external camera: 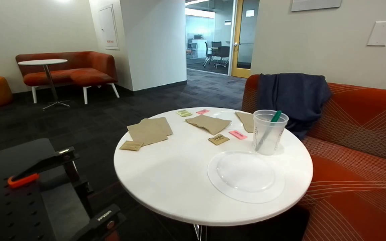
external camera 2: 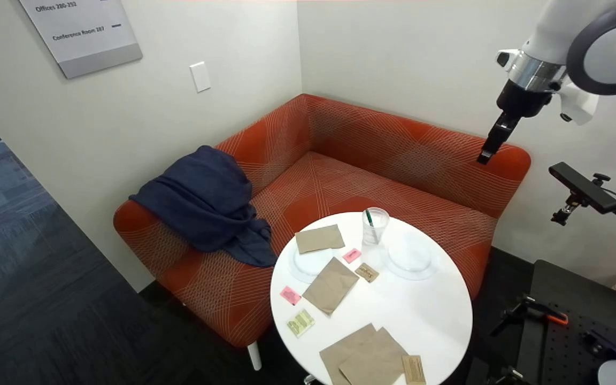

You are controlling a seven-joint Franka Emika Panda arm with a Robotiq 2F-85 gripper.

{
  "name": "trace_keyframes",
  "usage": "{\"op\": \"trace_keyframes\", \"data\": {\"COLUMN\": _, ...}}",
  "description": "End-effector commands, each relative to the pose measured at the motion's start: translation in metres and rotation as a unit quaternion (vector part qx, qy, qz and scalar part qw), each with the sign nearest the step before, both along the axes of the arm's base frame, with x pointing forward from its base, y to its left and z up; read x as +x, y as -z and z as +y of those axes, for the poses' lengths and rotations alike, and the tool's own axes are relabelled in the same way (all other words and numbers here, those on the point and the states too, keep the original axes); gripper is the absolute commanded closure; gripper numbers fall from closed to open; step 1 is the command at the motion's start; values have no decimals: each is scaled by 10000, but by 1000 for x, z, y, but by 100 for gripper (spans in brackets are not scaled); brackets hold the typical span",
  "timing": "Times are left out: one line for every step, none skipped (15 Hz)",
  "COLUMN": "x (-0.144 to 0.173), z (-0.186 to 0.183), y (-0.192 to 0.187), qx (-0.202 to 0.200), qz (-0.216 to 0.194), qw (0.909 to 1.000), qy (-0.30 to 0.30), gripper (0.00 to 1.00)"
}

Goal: Take the pen out of the cup and put it on the table

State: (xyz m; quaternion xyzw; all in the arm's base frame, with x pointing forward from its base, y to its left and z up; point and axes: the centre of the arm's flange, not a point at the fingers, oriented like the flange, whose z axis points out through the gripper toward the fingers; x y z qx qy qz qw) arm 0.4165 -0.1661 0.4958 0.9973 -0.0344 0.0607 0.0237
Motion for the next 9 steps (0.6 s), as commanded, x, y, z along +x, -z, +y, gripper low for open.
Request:
{"op": "trace_keyframes", "data": {"x": 9, "z": -2, "y": 8, "qx": -17, "qz": -201, "qw": 9996, "qy": 205, "gripper": 0}}
{"op": "trace_keyframes", "data": {"x": 12, "z": -2, "y": 10, "qx": -30, "qz": -251, "qw": 9994, "qy": 227, "gripper": 0}}
{"op": "trace_keyframes", "data": {"x": 14, "z": -2, "y": 12, "qx": -51, "qz": -302, "qw": 9993, "qy": 231, "gripper": 0}}
{"op": "trace_keyframes", "data": {"x": 17, "z": -2, "y": 13, "qx": -59, "qz": -358, "qw": 9991, "qy": 224, "gripper": 0}}
{"op": "trace_keyframes", "data": {"x": 16, "z": -4, "y": 17, "qx": -65, "qz": -425, "qw": 9988, "qy": 218, "gripper": 0}}
{"op": "trace_keyframes", "data": {"x": 14, "z": -5, "y": 20, "qx": -69, "qz": -480, "qw": 9986, "qy": 201, "gripper": 0}}
{"op": "trace_keyframes", "data": {"x": 15, "z": -7, "y": 25, "qx": -88, "qz": -527, "qw": 9984, "qy": 200, "gripper": 0}}
{"op": "trace_keyframes", "data": {"x": 15, "z": -7, "y": 29, "qx": -95, "qz": -566, "qw": 9982, "qy": 198, "gripper": 0}}
{"op": "trace_keyframes", "data": {"x": 16, "z": -8, "y": 32, "qx": -115, "qz": -600, "qw": 9979, "qy": 202, "gripper": 0}}
